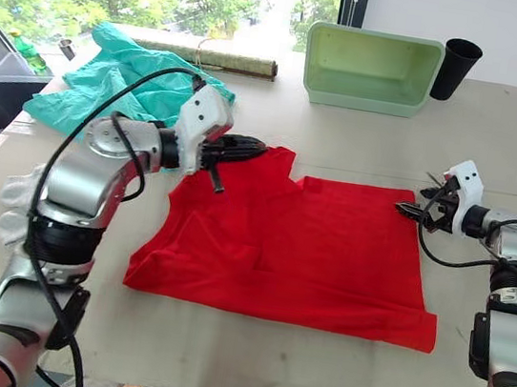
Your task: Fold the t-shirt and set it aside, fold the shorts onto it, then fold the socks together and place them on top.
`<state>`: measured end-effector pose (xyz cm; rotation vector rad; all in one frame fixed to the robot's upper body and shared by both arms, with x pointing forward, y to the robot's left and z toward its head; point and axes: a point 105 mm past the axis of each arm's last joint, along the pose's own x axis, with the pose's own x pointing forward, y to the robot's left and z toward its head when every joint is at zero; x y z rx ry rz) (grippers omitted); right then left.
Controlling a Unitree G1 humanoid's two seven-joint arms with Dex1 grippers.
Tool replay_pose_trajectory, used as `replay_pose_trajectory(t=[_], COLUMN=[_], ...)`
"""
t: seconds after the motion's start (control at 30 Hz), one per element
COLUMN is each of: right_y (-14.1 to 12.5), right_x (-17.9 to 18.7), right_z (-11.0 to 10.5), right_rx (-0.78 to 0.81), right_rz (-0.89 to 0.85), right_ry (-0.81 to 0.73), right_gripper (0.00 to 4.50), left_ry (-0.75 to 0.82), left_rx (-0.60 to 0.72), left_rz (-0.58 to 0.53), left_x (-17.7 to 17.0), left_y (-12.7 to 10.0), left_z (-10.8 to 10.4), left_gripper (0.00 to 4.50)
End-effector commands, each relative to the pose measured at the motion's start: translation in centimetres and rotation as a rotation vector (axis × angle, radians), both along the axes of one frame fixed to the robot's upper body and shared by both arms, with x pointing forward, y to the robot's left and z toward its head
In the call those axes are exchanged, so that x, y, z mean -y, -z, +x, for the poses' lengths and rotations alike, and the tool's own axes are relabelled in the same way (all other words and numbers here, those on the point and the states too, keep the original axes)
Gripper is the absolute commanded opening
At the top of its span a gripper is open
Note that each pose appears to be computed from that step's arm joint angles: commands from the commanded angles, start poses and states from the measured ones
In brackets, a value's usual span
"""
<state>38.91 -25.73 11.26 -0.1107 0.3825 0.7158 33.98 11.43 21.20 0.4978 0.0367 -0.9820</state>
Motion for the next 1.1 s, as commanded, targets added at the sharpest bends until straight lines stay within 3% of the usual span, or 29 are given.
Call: replay_pose_trajectory(t=[0.03, 0.37, 0.57, 1.1], right_y=[-1.7, -2.7, -3.2, -3.5], right_x=[0.6, 0.4, 0.0, -0.8], right_z=[0.0, 0.3, 0.5, 0.9], right_rx=[0.036, 0.051, 0.062, 0.053], right_rz=[-0.017, -0.072, -0.124, -0.274], right_ry=[-0.02, -0.066, -0.114, -0.21], right_gripper=[4.5, 4.5, 4.5, 4.5], left_ry=[0.042, 0.128, 0.19, 0.225], left_rx=[0.041, 0.028, -0.055, -0.153], left_rz=[-0.011, 0.015, 0.061, 0.148], left_x=[-0.4, -1.2, -1.5, -2.7], left_y=[-1.6, -1.7, -0.5, 1.6], left_z=[-1.8, -4.9, -6.7, -8.5], left_gripper=[0.03, 0.03, 0.03, 0.03])
